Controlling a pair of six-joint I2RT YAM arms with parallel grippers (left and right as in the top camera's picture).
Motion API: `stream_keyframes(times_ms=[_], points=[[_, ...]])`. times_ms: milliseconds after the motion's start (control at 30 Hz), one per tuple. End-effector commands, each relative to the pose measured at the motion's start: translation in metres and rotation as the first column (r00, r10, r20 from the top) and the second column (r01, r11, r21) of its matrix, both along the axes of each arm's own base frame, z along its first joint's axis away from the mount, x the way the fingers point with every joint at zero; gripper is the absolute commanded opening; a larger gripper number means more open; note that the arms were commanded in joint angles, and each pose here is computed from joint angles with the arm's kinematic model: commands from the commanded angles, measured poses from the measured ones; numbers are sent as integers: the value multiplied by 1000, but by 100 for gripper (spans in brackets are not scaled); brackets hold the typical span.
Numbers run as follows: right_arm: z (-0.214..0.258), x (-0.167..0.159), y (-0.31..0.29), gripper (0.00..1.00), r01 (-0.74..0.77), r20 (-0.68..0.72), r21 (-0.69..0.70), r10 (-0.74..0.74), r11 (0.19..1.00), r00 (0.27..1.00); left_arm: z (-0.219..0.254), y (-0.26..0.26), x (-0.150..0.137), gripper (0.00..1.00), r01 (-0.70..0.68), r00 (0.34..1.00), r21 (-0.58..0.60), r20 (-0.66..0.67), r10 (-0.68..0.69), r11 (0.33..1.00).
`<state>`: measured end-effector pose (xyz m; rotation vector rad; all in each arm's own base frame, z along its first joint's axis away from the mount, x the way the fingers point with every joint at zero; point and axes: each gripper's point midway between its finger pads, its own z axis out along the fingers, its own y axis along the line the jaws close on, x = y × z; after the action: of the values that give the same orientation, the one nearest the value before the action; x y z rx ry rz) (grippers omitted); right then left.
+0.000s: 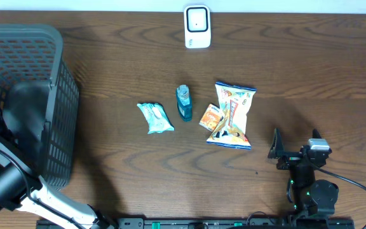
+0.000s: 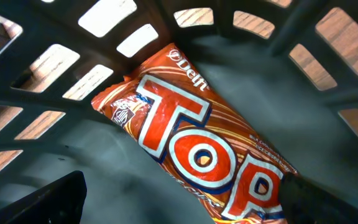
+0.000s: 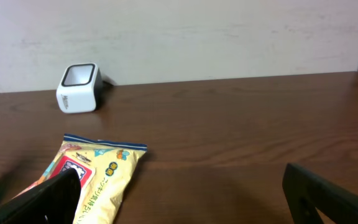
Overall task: Scan the item barcode
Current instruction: 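Reach the left gripper into the basket toward the red TOP bar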
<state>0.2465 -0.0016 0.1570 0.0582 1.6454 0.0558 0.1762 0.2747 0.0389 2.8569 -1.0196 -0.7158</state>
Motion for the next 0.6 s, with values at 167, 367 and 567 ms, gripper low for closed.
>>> stream_keyframes(times_ms=[167, 367, 567], points=[[-1, 0, 2, 99, -7, 0, -12, 7, 1000, 1000, 6, 8, -9, 99, 16, 999, 46, -51, -13, 999], [-1, 0, 2, 99, -7, 0, -12, 7, 1000, 1000, 10, 24, -7, 99, 38, 998, 127, -60, -30, 991], [-1, 0, 2, 99, -7, 0, -12, 7, 1000, 1000, -8, 25, 14, 99, 138, 989, 63, 37, -140, 988]])
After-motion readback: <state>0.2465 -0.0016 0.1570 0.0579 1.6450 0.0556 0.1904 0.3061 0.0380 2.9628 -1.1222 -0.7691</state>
